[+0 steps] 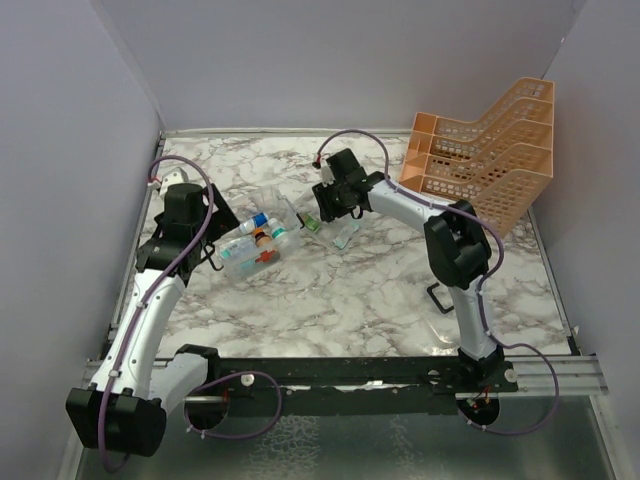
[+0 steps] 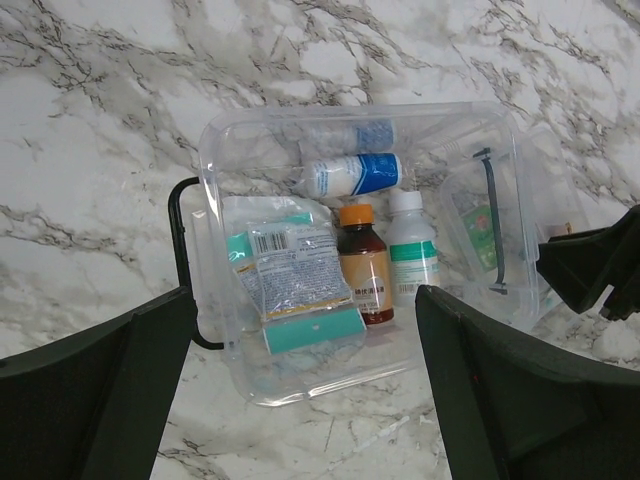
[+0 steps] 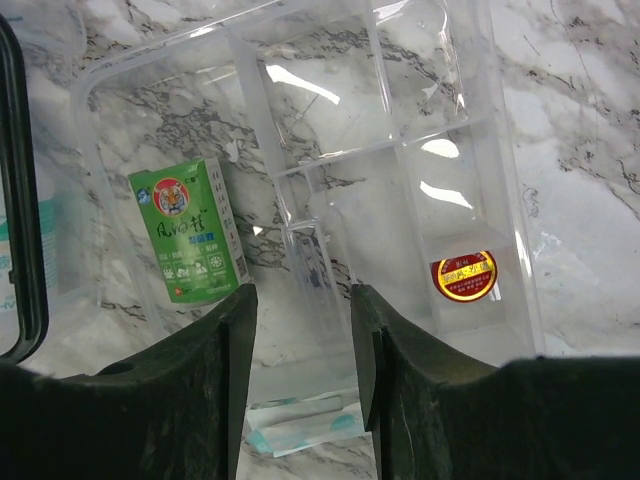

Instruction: Organize the medicine kit

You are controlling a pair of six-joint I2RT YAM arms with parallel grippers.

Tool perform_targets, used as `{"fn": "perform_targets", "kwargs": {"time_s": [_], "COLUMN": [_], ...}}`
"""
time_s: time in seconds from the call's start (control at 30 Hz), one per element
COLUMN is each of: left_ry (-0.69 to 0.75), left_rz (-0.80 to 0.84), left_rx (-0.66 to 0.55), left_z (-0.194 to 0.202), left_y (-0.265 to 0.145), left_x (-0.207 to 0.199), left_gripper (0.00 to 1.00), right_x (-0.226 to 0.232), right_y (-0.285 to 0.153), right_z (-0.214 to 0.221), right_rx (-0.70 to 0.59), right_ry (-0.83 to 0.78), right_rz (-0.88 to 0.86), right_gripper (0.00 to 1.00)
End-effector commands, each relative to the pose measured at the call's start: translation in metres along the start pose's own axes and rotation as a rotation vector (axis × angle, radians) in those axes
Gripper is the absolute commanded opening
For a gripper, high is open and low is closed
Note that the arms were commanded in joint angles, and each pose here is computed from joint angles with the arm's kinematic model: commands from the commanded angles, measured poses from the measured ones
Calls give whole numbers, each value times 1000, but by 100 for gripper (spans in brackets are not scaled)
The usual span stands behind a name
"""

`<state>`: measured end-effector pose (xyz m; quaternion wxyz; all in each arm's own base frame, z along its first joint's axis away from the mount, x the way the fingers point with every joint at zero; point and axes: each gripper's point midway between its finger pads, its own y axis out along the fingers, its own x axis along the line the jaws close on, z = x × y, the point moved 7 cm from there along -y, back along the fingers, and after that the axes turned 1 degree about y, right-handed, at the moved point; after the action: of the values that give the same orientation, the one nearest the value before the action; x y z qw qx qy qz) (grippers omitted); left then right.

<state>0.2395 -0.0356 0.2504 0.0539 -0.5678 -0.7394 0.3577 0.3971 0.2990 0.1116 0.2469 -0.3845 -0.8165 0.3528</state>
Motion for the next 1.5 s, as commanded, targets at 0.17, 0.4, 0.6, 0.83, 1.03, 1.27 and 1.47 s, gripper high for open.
{"fn": "perform_targets", "kwargs": {"time_s": [0.17,0.4,0.6,0.83,1.03,1.27,1.47], "left_ry": [-44,-44,-17,3,16,158,140], "left_rz": [-8,-52,-42,-20,-19,-79,-97], "left_rx": [50,79,97,116,129,78,117], "left_z": [4,13,17,17,18,2,12], "left_y": [11,21,27,31,35,41,48], "left_x": [4,14,17,15,15,23,26], "left_gripper": [94,86,85,86,87,85,77], "right_x": [-9,-9,-9,-13,-8,0,1], "right_y": [21,25,32,40,26,-12,-36], "right_z": [12,17,19,28,19,7,15], "right_rx": [78,78,80,106,62,-12,8], "right_ry": [-113,-102,-118,-135,-130,-13,101], "right_rz": [71,78,74,132,156,170,222], "right_gripper": [38,32,34,34,13,7,4]}}
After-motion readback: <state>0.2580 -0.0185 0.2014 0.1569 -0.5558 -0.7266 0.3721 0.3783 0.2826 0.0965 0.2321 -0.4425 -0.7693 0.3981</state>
